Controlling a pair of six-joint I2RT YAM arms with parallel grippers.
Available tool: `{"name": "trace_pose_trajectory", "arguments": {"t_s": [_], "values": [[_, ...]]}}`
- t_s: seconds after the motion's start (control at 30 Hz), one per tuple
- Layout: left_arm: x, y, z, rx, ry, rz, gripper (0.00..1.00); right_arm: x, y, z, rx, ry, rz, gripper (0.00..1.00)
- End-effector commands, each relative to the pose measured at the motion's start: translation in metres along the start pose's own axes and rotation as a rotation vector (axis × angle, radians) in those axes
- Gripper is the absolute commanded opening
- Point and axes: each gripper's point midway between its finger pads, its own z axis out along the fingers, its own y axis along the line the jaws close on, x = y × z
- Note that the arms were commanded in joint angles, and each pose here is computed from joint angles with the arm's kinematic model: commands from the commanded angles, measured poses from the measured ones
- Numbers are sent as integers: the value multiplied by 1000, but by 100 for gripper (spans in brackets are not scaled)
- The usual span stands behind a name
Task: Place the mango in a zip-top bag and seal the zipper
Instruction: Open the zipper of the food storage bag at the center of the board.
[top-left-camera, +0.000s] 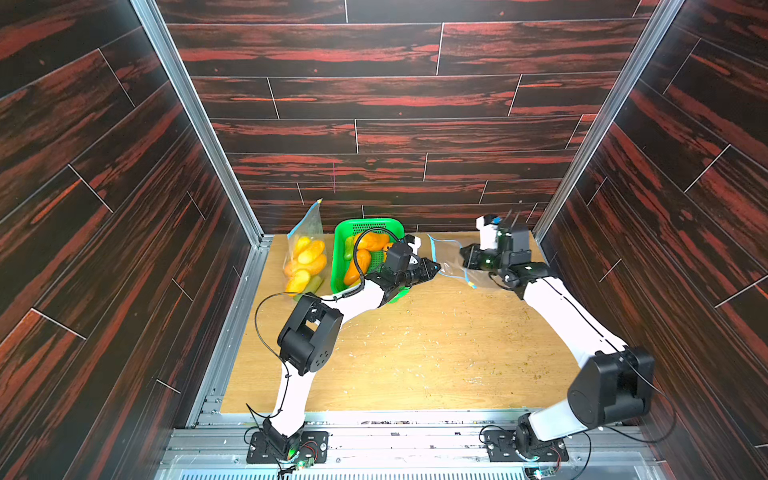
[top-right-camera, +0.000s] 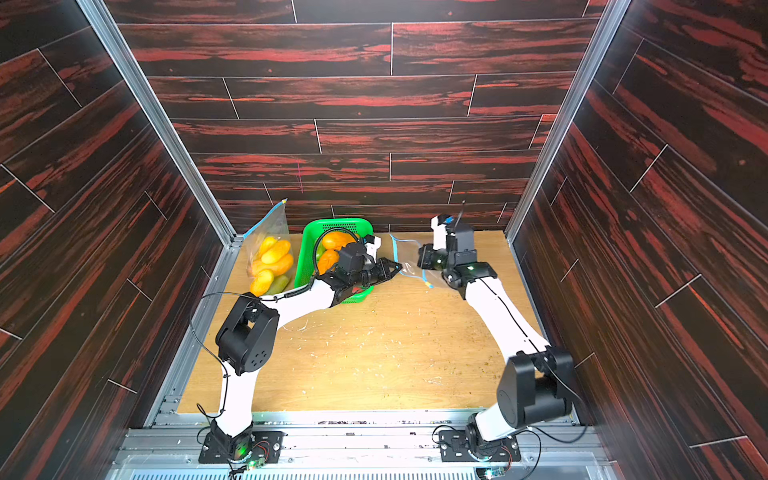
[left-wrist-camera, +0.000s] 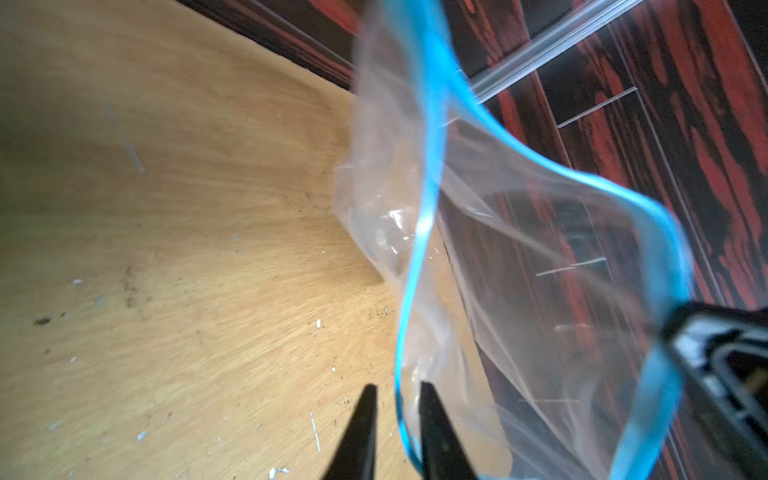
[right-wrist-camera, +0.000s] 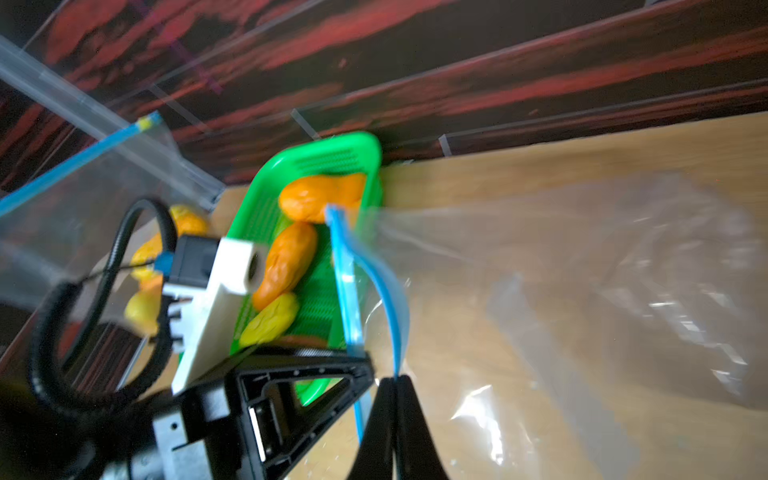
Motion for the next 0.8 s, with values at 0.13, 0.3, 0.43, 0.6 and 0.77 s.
{"name": "trace_pose_trajectory", "arguments": {"t_s": [0.13, 0.3, 0.43, 0.6, 0.77], "values": [[2, 17, -2, -105, 28, -1, 11, -15, -28, -22, 158, -142, 82, 0], [5, 27, -4, -168, 44, 18, 19, -1, -26, -11, 129, -93, 80, 0], [-1, 3, -6, -83, 45, 30, 37, 13, -13, 3, 32, -28, 77, 0], [-7, -34, -23, 75, 66, 98, 61, 25, -10, 14, -7, 27, 63, 0], [-22, -37, -57, 97, 37, 106, 73, 27, -10, 16, -15, 32, 67, 0]]}}
